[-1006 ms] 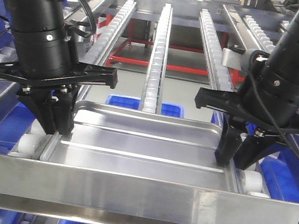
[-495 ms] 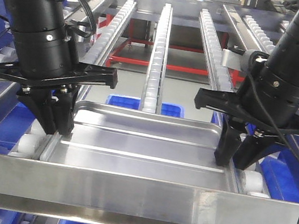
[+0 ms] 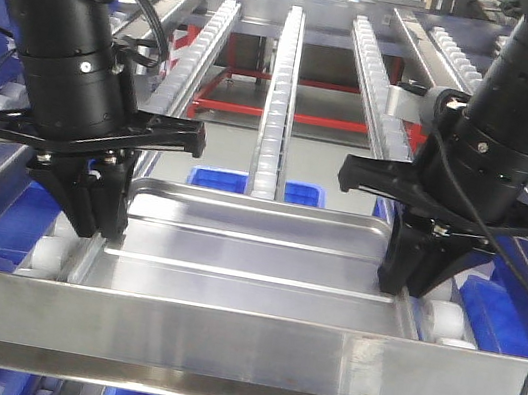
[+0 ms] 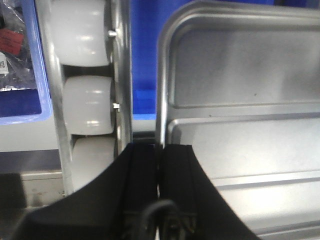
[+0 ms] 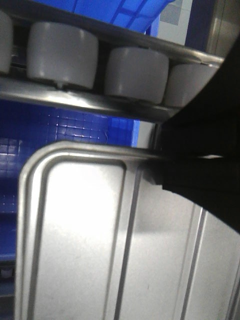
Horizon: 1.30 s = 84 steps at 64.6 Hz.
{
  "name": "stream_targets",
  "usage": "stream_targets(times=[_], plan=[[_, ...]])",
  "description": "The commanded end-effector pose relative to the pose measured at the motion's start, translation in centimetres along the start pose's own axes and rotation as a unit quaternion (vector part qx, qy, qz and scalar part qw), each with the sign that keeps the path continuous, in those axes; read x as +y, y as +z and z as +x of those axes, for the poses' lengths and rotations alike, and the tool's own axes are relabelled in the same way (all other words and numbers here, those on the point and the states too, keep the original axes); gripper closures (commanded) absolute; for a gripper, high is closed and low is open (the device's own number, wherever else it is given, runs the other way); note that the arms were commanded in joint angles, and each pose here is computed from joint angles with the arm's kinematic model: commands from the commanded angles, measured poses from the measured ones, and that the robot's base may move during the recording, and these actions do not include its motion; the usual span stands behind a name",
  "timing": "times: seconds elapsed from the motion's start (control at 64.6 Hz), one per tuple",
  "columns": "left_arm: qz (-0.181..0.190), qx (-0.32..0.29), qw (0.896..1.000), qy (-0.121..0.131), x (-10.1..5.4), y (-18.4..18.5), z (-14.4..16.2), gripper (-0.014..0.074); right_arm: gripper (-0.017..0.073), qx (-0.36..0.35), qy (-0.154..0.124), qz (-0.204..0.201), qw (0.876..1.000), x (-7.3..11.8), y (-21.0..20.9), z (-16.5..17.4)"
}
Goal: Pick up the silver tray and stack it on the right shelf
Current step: 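Lower the right gripper onto the opposite tray edge and close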
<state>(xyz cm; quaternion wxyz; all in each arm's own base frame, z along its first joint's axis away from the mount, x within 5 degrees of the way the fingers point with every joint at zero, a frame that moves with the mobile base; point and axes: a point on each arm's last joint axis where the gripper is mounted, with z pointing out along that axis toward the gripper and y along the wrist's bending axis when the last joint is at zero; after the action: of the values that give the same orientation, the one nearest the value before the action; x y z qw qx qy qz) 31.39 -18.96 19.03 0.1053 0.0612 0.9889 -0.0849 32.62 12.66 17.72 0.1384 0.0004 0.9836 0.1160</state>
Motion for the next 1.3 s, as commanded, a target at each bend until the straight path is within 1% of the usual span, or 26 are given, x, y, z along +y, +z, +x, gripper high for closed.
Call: stream_targets(times=[0.0, 1.067, 1.129, 1.16, 1.284], plan=[[0.012, -0.017, 1.000, 0.003, -0.55, -2.10, -0.17, 0.0694, 0.0478, -0.043, -0.002, -0.020, 0.999, 0.89, -2.00, -1.03], [0.013, -0.020, 1.000, 0.001, -0.46, -2.11, -0.27, 0.0694, 0.0482, -0.034, -0.002, -0.019, 0.999, 0.86, -1.99, -0.86], [0.012, -0.020, 1.000, 0.001, -0.47, -2.15, -0.29, 0.0694, 0.0498, -0.034, -0.002, -0.019, 0.999, 0.86, -1.99, -0.86], [0.012, -0.019, 1.000, 0.001, -0.47, -2.15, -0.27, 0.0694, 0.0510, -0.035, 0.000, -0.020, 0.999, 0.88, -2.07, -0.87], [0.014, -0.024, 1.000, 0.001, -0.60, -2.42, -0.53, 0.0694, 0.0503, -0.043, 0.006, -0.023, 0.999, 0.97, -2.59, -0.92]])
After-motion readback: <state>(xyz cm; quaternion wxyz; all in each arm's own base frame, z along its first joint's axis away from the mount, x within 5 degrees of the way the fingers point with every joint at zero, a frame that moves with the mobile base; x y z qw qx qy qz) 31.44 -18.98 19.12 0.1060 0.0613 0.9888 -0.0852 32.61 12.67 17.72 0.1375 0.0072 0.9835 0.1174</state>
